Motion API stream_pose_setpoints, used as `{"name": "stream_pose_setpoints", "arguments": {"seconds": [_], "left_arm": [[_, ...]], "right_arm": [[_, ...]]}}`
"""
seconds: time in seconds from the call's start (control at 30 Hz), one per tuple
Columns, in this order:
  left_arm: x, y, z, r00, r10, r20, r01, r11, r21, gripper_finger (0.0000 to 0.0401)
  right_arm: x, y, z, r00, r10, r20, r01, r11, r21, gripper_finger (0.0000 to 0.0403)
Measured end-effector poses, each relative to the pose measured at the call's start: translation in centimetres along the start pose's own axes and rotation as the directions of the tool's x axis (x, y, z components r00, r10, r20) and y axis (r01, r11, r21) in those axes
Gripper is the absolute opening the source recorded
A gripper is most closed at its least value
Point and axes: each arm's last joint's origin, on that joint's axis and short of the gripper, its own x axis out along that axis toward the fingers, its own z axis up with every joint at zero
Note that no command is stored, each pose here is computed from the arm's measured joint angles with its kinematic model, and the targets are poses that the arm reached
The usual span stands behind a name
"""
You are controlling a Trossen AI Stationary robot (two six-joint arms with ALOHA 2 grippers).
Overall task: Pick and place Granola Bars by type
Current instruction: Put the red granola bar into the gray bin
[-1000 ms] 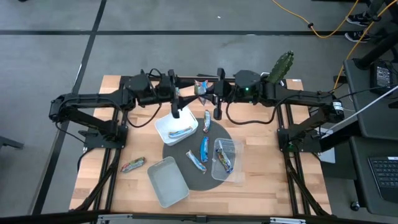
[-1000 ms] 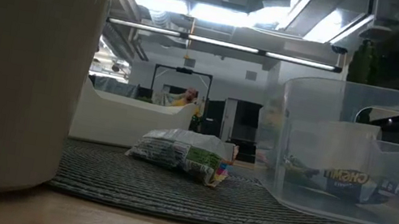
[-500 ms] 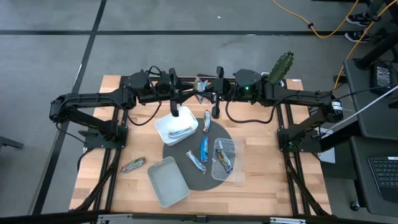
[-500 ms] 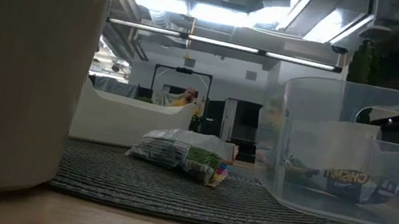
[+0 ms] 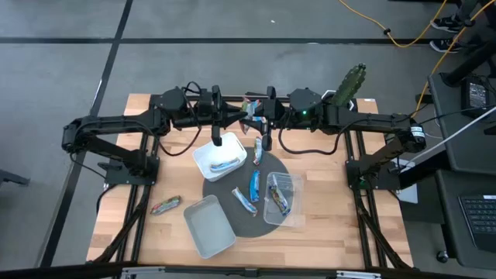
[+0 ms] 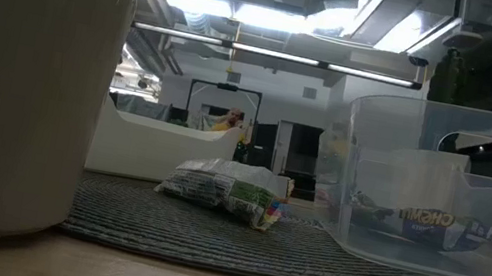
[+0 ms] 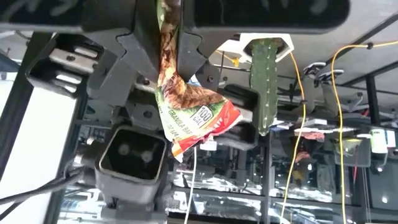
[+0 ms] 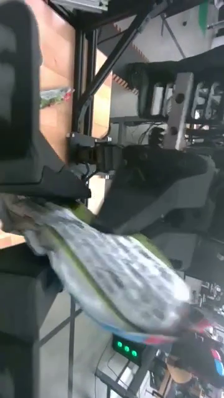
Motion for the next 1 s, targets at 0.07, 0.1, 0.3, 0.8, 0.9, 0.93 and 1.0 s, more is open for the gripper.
{"name": "stream_pose_setpoints", "arguments": {"seconds": [0.07,0.1,0.3,0.8,0.9,0.93,1.0], "left_arm": [[-0.5,0.1,0.5,1.0,0.004,0.009,-0.004,1.0,0.007,0.002],[-0.9,0.2,0.8,1.0,0.011,0.013,-0.011,1.0,0.01,0.002],[-4.3,0.3,3.2,0.997,0.074,0.034,-0.075,0.996,0.056,0.0019],[-7.7,-4.9,3.3,0.995,-0.072,-0.07,0.058,0.982,-0.179,0.0019],[-6.9,-6.1,1.9,0.979,-0.127,-0.157,0.082,0.96,-0.266,0.0019],[-6.7,-6.6,1.2,0.968,-0.139,-0.208,0.071,0.949,-0.306,0.0019],[-6.2,-7.7,-0.6,0.932,-0.157,-0.326,0.023,0.925,-0.378,0.0019]], "right_arm": [[-0.4,0.2,0.0,1.0,0.001,-0.022,-0.001,1.0,-0.006,0.0124],[-0.6,0.2,-0.1,0.999,-0.001,-0.04,0.001,1.0,-0.007,0.0133],[-5.0,-0.2,0.6,0.98,-0.129,-0.153,0.131,0.991,0.001,0.019],[-13.4,-1.1,0.8,0.901,-0.292,-0.321,0.319,0.947,0.036,0.0221],[-13.2,-1.1,0.8,0.901,-0.291,-0.322,0.302,0.953,-0.016,0.0221],[-13.1,-1.1,0.8,0.9,-0.29,-0.325,0.295,0.955,-0.036,0.0221],[-12.9,-1.0,0.7,0.899,-0.289,-0.33,0.285,0.957,-0.063,0.0221]]}}
